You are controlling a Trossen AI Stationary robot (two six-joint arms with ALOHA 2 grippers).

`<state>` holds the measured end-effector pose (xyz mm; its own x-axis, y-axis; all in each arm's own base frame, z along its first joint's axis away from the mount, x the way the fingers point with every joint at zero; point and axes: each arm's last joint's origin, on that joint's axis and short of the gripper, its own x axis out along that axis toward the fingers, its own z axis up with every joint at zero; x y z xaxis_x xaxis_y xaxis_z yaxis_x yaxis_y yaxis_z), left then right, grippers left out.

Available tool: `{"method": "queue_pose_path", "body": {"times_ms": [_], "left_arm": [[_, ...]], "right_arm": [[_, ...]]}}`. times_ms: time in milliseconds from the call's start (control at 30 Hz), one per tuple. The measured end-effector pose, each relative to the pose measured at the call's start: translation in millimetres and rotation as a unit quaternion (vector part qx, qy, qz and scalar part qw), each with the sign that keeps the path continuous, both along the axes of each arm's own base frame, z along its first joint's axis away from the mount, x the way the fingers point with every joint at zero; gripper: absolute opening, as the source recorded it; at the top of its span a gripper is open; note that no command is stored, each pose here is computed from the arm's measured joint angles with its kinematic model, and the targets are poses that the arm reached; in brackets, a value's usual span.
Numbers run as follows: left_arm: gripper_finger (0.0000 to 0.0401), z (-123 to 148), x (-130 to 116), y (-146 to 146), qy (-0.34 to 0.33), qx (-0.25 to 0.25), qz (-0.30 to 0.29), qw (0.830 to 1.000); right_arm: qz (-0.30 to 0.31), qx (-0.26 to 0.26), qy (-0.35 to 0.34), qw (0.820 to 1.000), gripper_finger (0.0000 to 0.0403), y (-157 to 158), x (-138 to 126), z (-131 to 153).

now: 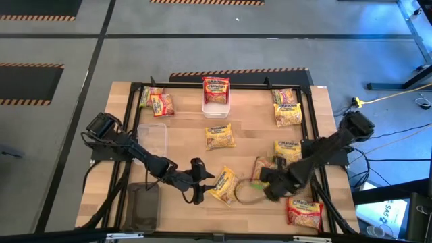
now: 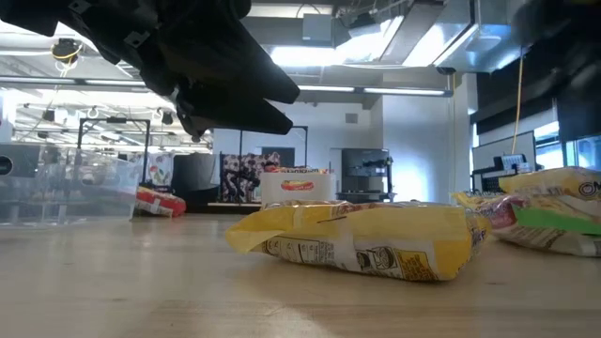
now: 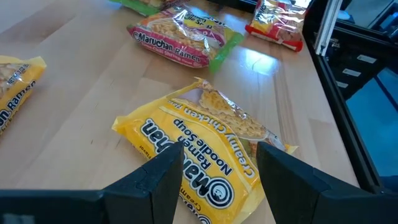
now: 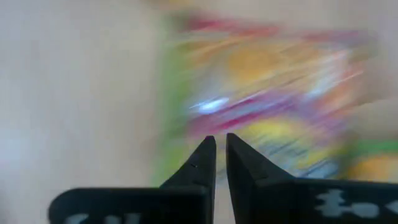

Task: Sort Maruchan noodles
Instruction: Put the red noodle pack into the white bin

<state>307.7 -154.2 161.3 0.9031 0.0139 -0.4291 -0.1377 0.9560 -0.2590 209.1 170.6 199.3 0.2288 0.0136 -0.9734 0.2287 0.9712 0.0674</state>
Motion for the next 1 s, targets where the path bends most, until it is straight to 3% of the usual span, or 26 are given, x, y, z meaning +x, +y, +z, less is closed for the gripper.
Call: {"method": "queue_pose_path", "body": {"times_ms": [100, 167, 300, 400, 533, 1000], "left_arm": [[0.0196, 0.0, 0.0, 0.0, 0.000, -0.002, 0.001, 1.000], [0.0196, 0.0, 0.0, 0.0, 0.000, -0.005, 0.002, 1.000], [0.0196, 0.0, -0.1, -0.1, 0.000, -0.005, 0.002, 1.000], [0.0196, 0.0, -0.1, -0.1, 0.000, -0.005, 0.002, 1.000], [0.0196, -0.1, -0.3, -0.6, 0.000, -0.005, 0.001, 1.000], [0.0196, -0.2, -2.2, -4.4, 0.002, -0.013, -0.007, 1.000]], "right_arm": [[0.010, 0.100, 0.048, 0.994, 0.0017, 26.5, -22.4, 19.7], [0.002, 0.128, 0.075, 0.989, 0.0017, 43.6, -41.5, 22.5], [0.004, 0.110, 0.134, 0.985, 0.0017, 61.8, -75.6, 10.0], [0.008, 0.088, 0.147, 0.985, 0.0017, 66.2, -86.2, -4.2], [0.027, 0.070, 0.157, 0.985, 0.0017, 69.7, -88.0, -20.6], [0.058, 0.093, 0.116, 0.987, 0.0017, 84.8, -62.7, -45.8]]}}
